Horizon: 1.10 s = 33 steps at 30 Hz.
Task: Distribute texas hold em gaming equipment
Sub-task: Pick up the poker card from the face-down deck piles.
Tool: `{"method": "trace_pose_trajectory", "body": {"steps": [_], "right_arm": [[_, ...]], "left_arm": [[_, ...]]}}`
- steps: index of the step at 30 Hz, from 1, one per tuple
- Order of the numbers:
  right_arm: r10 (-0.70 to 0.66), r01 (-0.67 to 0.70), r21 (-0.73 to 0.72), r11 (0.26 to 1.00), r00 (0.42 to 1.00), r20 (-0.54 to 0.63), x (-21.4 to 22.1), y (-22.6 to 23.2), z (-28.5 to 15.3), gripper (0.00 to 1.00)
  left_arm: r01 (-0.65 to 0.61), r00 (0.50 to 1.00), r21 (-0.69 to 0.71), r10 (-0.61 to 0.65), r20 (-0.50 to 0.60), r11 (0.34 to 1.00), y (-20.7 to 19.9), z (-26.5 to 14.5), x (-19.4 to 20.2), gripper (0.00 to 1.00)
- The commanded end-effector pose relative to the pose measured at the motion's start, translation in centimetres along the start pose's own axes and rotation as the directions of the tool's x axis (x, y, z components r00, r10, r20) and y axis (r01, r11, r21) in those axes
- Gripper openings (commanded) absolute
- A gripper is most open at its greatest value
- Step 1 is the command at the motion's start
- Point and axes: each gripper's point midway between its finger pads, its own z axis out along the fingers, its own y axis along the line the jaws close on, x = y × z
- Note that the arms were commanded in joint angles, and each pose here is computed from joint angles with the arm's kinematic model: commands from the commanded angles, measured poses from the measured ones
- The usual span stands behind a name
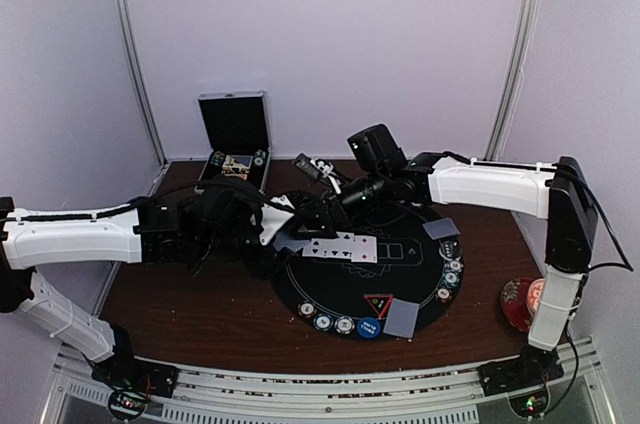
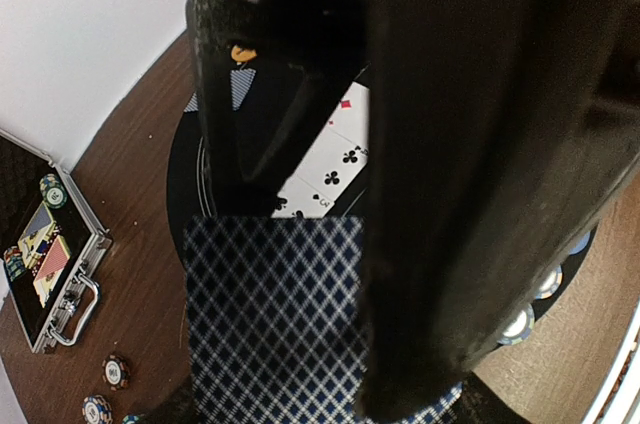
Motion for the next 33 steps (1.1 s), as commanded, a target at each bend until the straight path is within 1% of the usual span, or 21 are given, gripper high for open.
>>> {"method": "trace_pose_trajectory", "body": {"steps": [1,7,10,14,22,26,30,33], "right_arm": [[0.020,-0.020,-0.003,1.000,1.000,0.022,-1.2,-0.3,0.8,0.82],[0.098,-0.098,0.030,0.995,0.995,-0.006,-0.7,-2.1,2.2,0.73],[0.131,-0.130,0.041,0.991,0.991,-0.017,-0.4,-2.7,2.5,0.70],[0.165,-0.163,0.048,0.985,0.986,-0.036,0.3,-3.1,2.6,0.64],[0.185,-0.182,0.048,0.982,0.981,-0.058,1.0,-3.6,1.8,0.52],[0.184,-0.182,0.043,0.982,0.982,-0.050,0.8,-3.7,1.0,0.49],[0.178,-0.177,0.013,0.984,0.982,-0.067,0.9,-2.9,0.7,0.49],[0.172,-0.172,0.003,0.985,0.982,-0.073,0.9,-2.5,0.5,0.42]], "left_arm": [[-0.001,0.999,-0.005,0.002,0.049,1.000,0.1,-0.1,-1.4,0.65],[-0.001,0.999,-0.003,0.001,0.048,1.000,0.1,-0.1,-1.4,0.65],[-0.003,0.999,-0.002,0.003,0.048,1.000,0.1,-0.1,-1.4,0.65],[-0.003,0.999,-0.005,0.003,0.048,1.000,0.1,-0.1,-1.4,0.65],[-0.002,0.999,-0.005,0.002,0.045,1.000,0.1,0.0,-1.3,0.65],[-0.003,0.999,-0.007,0.003,0.044,1.000,0.1,0.0,-1.2,0.65],[-0.002,0.999,-0.009,0.002,0.043,1.000,0.1,0.1,-1.2,0.65],[-0.002,0.999,-0.011,0.002,0.040,1.000,0.1,0.1,-1.2,0.65]]}}
